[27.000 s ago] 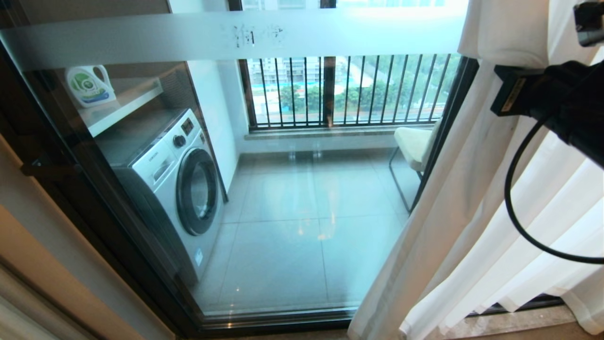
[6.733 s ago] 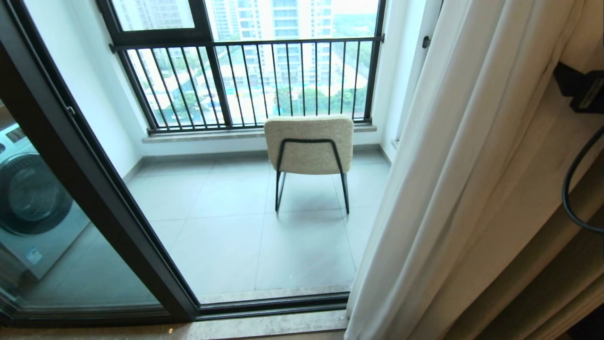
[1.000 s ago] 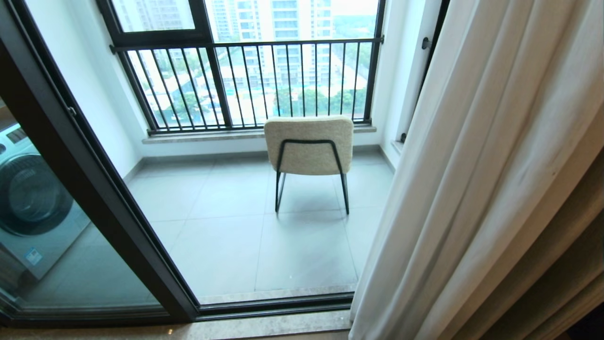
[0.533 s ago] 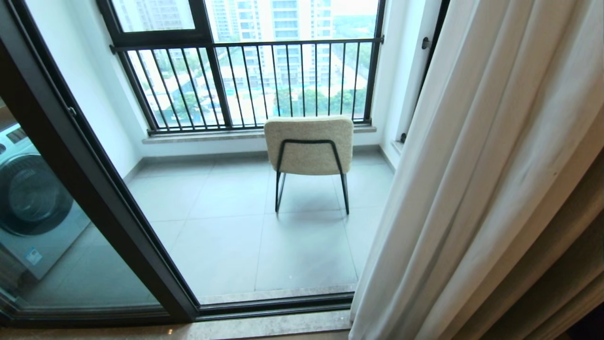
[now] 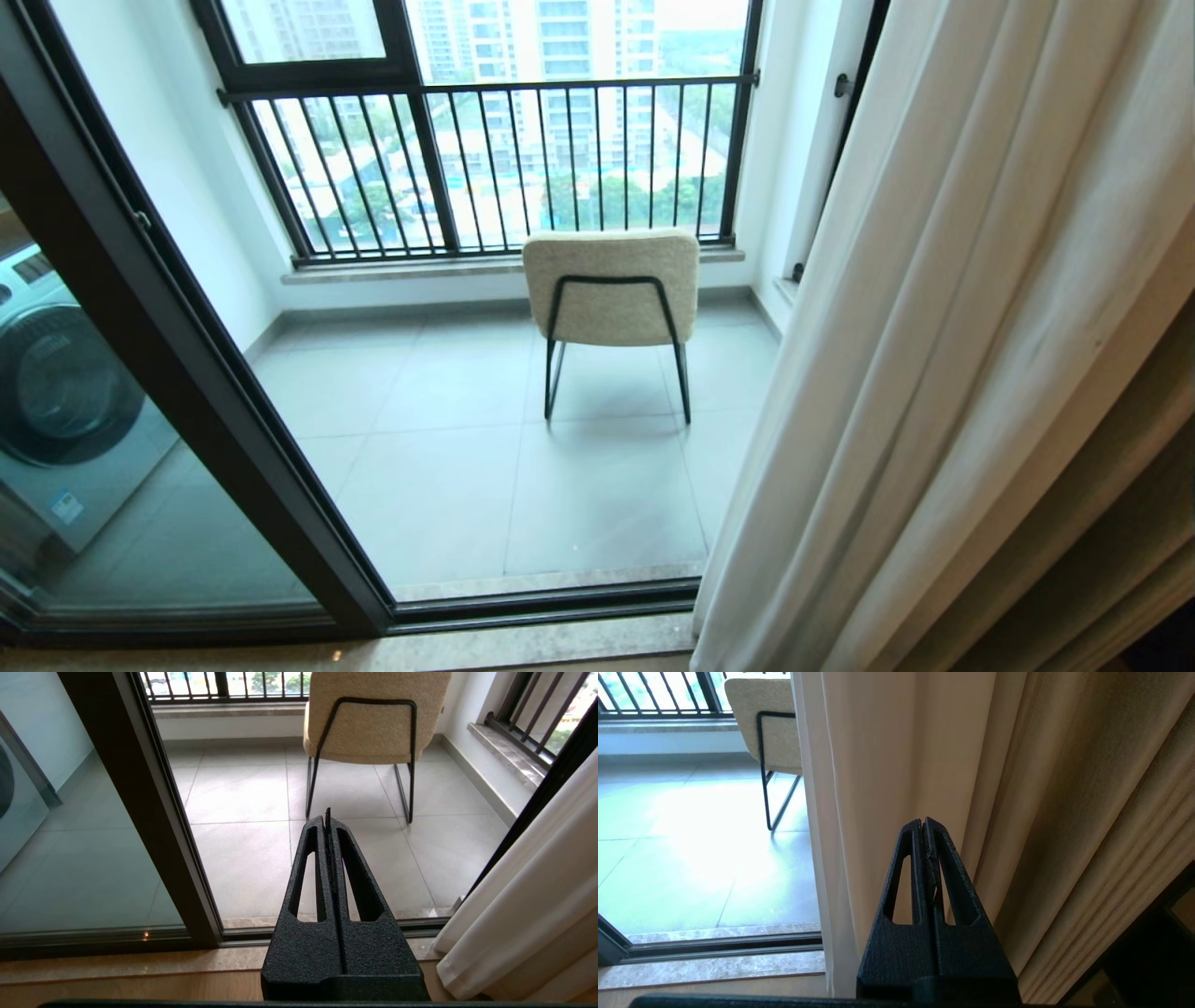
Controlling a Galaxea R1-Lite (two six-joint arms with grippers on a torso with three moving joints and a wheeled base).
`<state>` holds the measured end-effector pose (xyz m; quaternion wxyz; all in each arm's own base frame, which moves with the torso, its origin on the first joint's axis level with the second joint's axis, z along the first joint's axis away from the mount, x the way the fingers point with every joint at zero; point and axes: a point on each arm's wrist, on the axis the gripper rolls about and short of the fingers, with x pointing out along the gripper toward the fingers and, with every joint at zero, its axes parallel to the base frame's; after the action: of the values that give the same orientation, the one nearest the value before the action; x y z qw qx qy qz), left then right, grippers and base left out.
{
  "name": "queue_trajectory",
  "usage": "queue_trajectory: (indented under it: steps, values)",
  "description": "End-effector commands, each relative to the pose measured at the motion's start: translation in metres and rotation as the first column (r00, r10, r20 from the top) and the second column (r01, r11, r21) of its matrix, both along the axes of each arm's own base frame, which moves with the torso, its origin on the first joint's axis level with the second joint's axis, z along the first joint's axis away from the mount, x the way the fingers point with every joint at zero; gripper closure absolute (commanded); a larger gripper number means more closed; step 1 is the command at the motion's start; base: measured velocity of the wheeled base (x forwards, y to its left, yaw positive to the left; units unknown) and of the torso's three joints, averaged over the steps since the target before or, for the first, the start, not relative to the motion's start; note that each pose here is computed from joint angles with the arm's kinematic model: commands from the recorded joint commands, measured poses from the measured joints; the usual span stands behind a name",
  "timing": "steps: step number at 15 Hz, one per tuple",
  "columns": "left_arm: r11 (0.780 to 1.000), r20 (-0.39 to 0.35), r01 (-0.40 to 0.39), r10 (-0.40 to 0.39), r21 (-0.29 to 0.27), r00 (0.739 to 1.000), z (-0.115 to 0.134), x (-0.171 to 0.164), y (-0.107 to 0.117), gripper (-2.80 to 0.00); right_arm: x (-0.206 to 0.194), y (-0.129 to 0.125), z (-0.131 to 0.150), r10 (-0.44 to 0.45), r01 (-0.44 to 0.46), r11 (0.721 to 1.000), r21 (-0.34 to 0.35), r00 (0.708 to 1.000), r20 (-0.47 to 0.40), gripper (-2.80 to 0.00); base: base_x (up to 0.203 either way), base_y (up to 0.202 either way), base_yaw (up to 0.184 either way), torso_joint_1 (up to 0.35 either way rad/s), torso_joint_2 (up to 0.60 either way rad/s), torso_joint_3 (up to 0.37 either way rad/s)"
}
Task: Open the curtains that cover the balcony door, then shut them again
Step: Close the inner curtains on both sides
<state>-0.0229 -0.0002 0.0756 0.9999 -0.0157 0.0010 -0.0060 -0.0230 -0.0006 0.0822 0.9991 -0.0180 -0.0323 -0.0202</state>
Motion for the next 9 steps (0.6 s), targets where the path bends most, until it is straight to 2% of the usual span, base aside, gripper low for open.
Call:
queue_trajectory:
  steps: [1, 4, 9]
  values:
    - [1.000, 0.000, 0.000, 0.000, -0.001, 1.000, 0.000, 0.000, 0.000, 0.00, 0.000, 0.000, 0.000, -0.001, 0.001, 1.000, -0.024, 1.000, -0.001, 0.00, 0.000, 0.000, 0.000, 0.000, 0.00, 0.000]
    - [1.000, 0.000, 0.000, 0.000, 0.001, 1.000, 0.000, 0.000, 0.000, 0.00, 0.000, 0.000, 0.001, 0.009, -0.009, 0.998, -0.066, 1.000, 0.000, 0.00, 0.000, 0.000, 0.000, 0.000, 0.00, 0.000]
    - [1.000, 0.000, 0.000, 0.000, -0.001, 1.000, 0.000, 0.000, 0.000, 0.00, 0.009, 0.000, 0.016, 0.007, -0.006, 0.998, -0.066, 1.000, 0.024, 0.00, 0.000, 0.000, 0.000, 0.000, 0.00, 0.000]
